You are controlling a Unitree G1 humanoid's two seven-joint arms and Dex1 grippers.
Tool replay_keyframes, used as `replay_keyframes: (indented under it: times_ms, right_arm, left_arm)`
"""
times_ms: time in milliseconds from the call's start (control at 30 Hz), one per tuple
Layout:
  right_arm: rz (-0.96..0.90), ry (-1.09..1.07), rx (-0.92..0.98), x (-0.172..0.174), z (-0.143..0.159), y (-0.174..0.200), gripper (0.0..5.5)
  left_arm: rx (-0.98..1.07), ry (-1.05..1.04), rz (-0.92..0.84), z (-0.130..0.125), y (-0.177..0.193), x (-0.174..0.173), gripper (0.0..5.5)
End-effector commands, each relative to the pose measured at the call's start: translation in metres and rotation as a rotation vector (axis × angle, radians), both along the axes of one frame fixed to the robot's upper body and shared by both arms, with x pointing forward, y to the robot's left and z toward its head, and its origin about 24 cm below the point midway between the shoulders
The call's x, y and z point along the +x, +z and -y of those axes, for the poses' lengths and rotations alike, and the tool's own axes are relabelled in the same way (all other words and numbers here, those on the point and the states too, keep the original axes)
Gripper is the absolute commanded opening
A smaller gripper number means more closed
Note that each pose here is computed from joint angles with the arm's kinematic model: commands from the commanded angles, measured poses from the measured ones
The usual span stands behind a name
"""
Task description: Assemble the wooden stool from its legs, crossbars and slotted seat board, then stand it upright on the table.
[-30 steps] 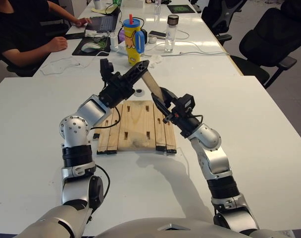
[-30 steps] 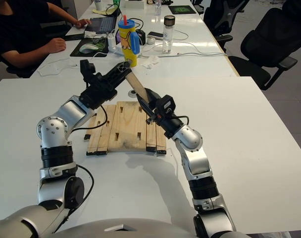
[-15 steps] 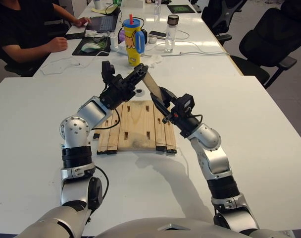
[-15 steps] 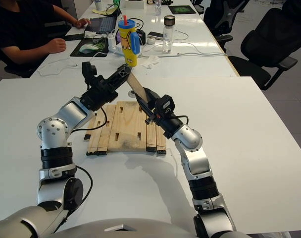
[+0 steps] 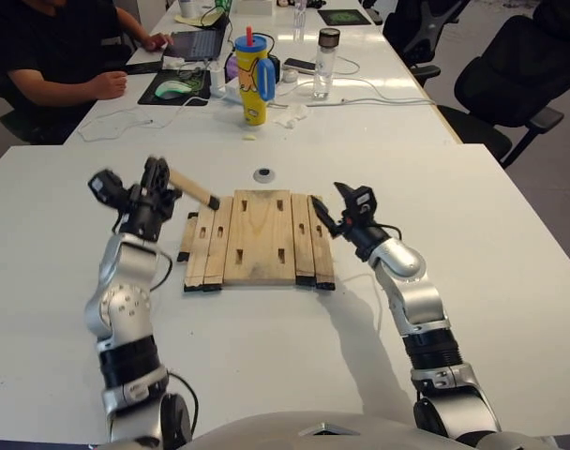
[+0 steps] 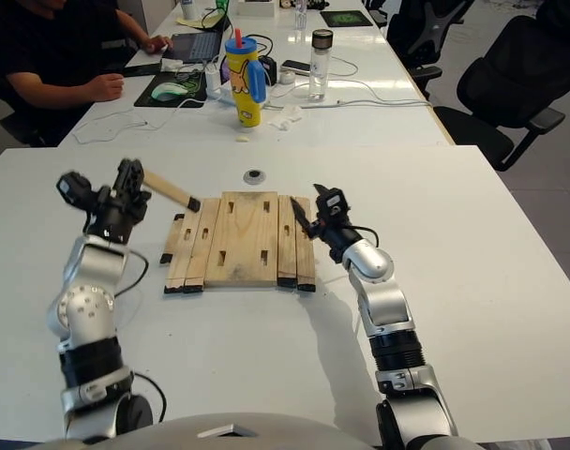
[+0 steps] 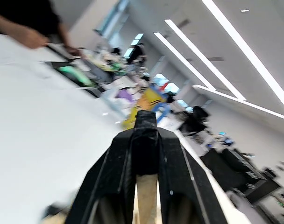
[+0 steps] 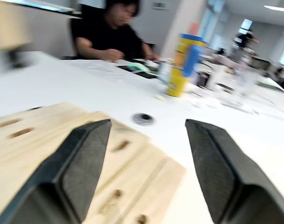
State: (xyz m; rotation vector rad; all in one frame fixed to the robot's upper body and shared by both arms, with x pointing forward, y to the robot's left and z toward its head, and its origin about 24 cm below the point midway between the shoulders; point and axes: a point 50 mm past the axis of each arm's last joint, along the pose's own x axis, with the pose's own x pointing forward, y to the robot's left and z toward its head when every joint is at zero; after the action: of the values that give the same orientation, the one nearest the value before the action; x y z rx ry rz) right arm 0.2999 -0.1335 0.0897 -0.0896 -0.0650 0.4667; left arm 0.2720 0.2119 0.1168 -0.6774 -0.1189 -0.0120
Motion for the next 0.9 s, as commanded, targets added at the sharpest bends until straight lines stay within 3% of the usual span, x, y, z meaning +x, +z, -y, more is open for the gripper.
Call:
replay_keyframes:
  times_ms: [33,433,900]
  right_arm:
    - [-0.036,-0.046,0.085,0.003,0.001,0.001,2.95]
    - [-0.064,-0.007,0.096,0.005,-0.009,0.0,2.95]
    - [-0.07,-0.024,0.113,0.004,-0.011,-0.002,2.95]
  left_arm:
    - [0.011,0.019,0.004,0.009,-0.002,-0.001,0.46]
    - [0.038,0.012,-0.042,0.017,-0.021,0.017,0.46]
    - [0.116,0.05,-0.147,0.01,-0.037,0.019,0.46]
